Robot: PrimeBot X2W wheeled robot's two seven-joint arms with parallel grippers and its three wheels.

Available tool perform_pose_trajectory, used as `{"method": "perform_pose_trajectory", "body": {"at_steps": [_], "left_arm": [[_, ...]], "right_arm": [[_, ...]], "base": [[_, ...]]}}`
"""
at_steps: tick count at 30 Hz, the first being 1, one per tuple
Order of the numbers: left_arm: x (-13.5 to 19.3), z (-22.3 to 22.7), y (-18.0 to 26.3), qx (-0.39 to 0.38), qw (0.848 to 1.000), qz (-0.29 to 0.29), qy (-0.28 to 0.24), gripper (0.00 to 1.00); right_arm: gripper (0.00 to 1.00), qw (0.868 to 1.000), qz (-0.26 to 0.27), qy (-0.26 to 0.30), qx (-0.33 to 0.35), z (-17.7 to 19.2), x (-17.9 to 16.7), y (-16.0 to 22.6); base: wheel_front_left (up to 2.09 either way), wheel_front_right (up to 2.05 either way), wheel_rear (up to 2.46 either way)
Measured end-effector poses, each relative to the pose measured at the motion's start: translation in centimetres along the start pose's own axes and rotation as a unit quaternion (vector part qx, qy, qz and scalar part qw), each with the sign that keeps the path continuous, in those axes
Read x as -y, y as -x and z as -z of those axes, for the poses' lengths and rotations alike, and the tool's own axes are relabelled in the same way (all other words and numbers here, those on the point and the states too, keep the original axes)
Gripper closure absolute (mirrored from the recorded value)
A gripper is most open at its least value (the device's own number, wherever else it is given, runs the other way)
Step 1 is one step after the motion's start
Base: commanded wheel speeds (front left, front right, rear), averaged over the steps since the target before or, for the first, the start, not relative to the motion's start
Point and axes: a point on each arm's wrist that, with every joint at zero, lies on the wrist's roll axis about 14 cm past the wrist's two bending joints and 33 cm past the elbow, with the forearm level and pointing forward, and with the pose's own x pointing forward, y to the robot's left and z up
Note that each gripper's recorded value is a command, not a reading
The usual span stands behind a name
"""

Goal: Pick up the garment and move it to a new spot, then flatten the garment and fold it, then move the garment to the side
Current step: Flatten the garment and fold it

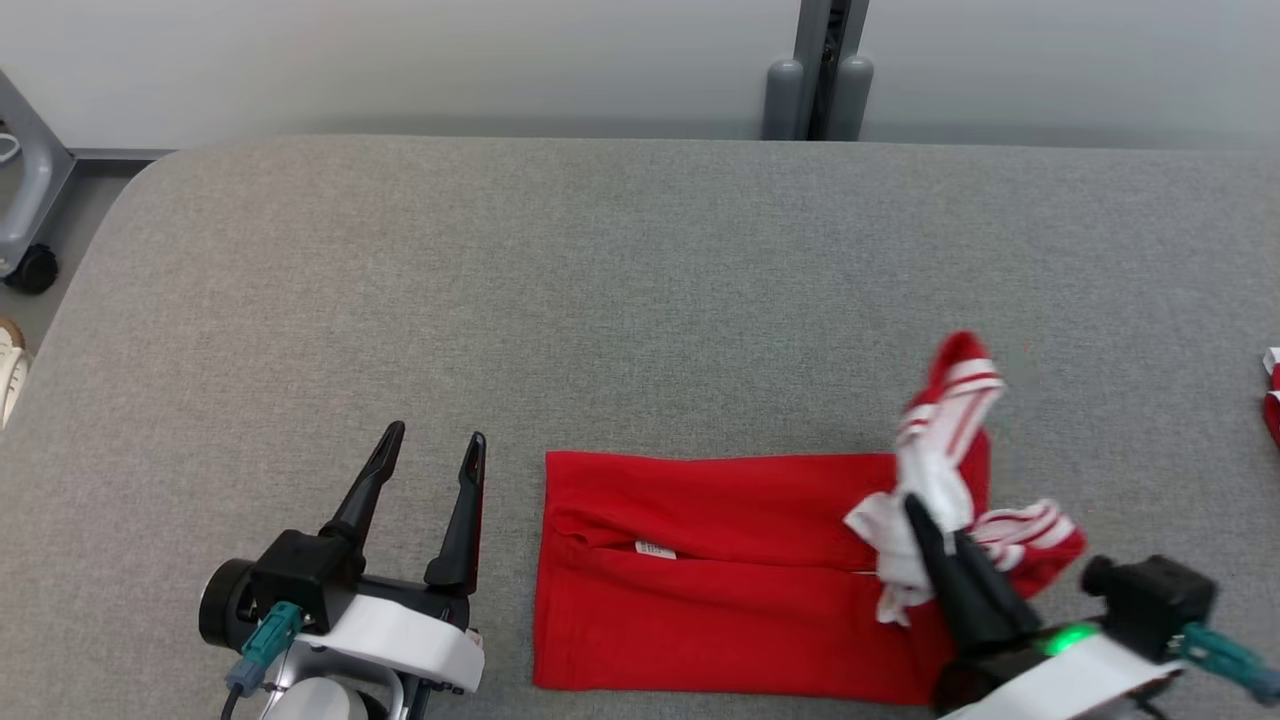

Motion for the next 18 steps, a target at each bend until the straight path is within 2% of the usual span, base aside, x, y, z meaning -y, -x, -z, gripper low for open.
{"method": "perform_pose_trajectory", "body": {"at_steps": [9, 18], "left_arm": [[-0.4, 0.0, -0.1, 0.001, 1.0, -0.007, 0.005, 0.0], [-0.8, 0.3, -0.3, -0.002, 1.0, -0.014, 0.007, 0.0]], "right_arm": [[1.0, 0.993, -0.093, -0.041, -0.06, 4.2, -6.9, -2.9], [1.0, 0.981, -0.142, -0.055, -0.117, 8.4, -9.8, -4.6]], "base": [[0.0, 0.0, 0.0], [0.0, 0.0, 0.0]]}}
